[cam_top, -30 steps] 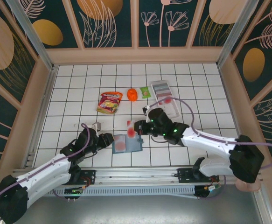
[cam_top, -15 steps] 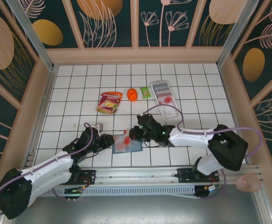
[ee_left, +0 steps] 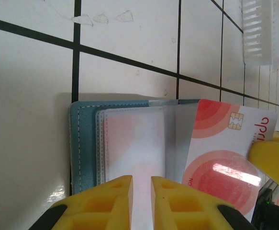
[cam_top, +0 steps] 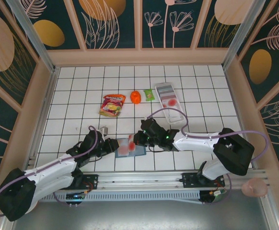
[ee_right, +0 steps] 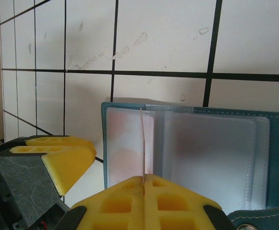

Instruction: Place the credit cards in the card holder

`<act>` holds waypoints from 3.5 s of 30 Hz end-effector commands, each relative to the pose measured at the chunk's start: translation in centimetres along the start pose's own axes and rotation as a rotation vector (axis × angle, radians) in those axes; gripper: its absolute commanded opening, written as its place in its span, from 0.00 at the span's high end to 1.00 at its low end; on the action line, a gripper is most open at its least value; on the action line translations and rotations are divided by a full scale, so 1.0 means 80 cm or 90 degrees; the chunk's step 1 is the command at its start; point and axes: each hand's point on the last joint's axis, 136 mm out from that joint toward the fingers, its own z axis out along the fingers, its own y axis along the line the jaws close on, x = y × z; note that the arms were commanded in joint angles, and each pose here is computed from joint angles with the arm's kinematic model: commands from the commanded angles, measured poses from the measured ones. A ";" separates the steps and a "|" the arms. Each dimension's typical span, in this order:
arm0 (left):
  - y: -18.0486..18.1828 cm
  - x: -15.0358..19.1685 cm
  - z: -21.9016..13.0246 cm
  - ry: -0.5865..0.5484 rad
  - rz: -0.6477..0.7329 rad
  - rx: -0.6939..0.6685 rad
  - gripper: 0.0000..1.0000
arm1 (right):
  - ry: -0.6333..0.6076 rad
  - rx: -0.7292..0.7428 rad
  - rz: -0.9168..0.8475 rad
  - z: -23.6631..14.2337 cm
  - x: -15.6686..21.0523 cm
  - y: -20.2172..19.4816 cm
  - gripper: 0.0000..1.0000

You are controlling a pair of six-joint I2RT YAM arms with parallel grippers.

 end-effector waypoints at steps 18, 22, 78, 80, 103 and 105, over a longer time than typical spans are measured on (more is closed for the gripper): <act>0.007 0.006 0.004 0.006 0.012 -0.004 0.81 | 0.002 0.040 -0.008 0.011 0.012 -0.007 1.00; 0.013 0.008 0.005 0.005 0.011 -0.010 0.81 | 0.000 0.035 -0.007 0.010 0.010 -0.003 1.00; 0.032 0.012 0.009 0.011 0.015 -0.049 0.81 | -0.009 0.030 0.009 0.012 0.014 -0.010 1.00; 0.032 0.012 0.009 0.010 0.015 -0.048 0.81 | -0.008 0.034 0.009 0.013 0.015 -0.013 1.00; 0.031 0.012 0.010 0.011 0.016 -0.046 0.81 | 0.008 0.038 0.023 0.018 0.029 -0.022 1.00; 0.032 0.012 0.010 0.011 0.016 -0.046 0.81 | 0.010 0.041 0.021 0.019 0.030 -0.024 1.00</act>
